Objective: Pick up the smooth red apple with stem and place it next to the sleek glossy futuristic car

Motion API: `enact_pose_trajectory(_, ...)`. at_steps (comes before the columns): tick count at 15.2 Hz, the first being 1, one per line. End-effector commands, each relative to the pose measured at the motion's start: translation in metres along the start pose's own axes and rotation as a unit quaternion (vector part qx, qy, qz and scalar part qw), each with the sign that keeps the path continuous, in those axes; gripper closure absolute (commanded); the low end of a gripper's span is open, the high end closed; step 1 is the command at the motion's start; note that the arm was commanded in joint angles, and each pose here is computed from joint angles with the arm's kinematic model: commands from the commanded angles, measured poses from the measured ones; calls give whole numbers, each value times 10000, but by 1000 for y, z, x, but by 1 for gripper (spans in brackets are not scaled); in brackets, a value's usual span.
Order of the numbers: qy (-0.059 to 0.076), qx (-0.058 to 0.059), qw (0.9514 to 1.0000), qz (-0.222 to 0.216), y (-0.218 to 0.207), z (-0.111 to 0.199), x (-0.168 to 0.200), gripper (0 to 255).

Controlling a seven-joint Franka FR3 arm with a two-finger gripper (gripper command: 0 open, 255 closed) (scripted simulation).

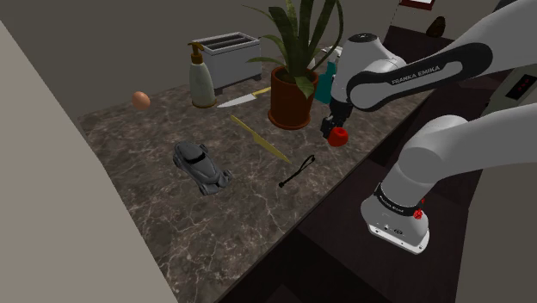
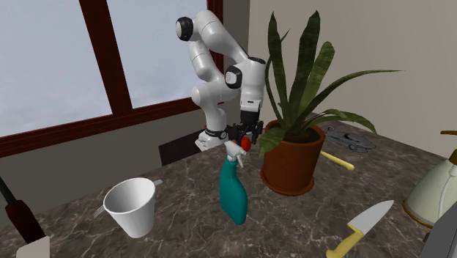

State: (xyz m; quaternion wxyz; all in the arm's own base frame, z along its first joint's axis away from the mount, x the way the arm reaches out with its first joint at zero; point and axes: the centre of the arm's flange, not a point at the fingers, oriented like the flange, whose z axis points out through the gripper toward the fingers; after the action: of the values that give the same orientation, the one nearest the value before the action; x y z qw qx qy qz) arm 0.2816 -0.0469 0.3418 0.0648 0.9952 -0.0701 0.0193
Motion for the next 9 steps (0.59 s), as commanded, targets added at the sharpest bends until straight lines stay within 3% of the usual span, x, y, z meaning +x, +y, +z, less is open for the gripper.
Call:
enact_pose_trajectory(1, -10, 0, 10000, 0, 1, -5, 0, 255)
enact_pose_trajectory(9, -10, 0, 10000, 0, 6, -47, 2, 255)
